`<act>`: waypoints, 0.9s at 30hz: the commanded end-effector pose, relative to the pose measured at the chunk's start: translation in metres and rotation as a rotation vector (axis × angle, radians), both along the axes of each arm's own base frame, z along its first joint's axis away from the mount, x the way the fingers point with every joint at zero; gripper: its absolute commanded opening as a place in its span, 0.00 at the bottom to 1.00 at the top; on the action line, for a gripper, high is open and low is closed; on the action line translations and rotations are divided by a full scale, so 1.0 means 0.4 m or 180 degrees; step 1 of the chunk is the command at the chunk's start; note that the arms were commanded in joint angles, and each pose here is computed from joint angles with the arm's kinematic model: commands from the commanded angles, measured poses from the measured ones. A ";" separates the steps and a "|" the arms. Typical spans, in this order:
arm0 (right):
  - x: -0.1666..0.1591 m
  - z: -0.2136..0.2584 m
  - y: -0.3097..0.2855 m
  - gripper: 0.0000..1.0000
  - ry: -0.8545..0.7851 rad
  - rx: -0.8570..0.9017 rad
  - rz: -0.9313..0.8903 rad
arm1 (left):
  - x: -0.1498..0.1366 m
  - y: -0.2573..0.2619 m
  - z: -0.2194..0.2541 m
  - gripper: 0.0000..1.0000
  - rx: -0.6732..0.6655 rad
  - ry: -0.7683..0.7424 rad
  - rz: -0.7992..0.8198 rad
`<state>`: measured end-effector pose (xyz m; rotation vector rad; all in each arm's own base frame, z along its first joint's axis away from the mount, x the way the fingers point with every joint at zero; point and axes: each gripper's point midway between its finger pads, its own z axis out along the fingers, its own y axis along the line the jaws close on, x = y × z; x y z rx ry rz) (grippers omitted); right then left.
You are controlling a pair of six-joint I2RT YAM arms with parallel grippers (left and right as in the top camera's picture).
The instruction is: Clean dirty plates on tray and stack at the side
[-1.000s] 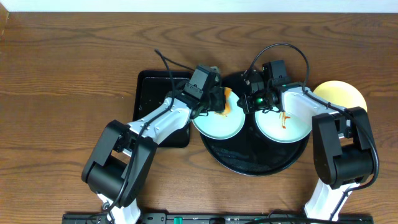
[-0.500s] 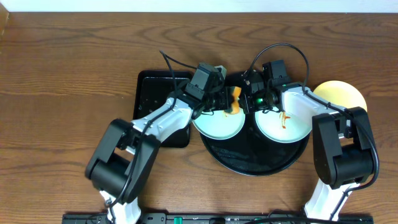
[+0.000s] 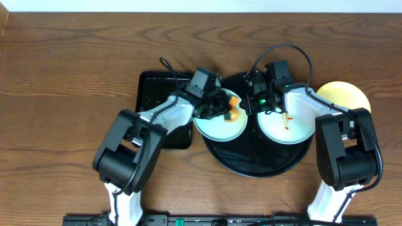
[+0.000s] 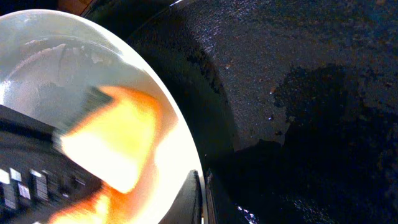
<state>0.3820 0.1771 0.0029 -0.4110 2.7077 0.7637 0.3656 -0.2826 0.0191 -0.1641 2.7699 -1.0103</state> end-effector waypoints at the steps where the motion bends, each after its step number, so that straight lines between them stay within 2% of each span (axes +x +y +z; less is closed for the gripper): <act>1: -0.012 -0.010 0.002 0.01 0.0045 -0.0095 -0.0001 | 0.032 0.087 0.017 0.07 0.0311 -0.0126 0.0203; 5: -0.012 -0.010 0.002 0.01 0.0047 -0.0094 -0.0001 | 0.029 0.108 0.068 0.07 0.0454 -0.0353 0.0069; 13: 0.002 0.005 -0.004 0.01 -0.0058 -0.0138 -0.0030 | -0.026 0.143 0.229 0.07 0.0561 -0.0778 -0.0298; 20: 0.051 0.125 -0.050 0.01 -0.0608 -0.0453 -0.0164 | -0.019 0.337 0.257 0.08 0.1355 -0.0778 0.0258; 27: 0.056 0.284 -0.117 0.01 -0.1197 -0.0916 -0.0260 | 0.005 0.469 0.249 0.08 0.1448 -0.0560 0.0747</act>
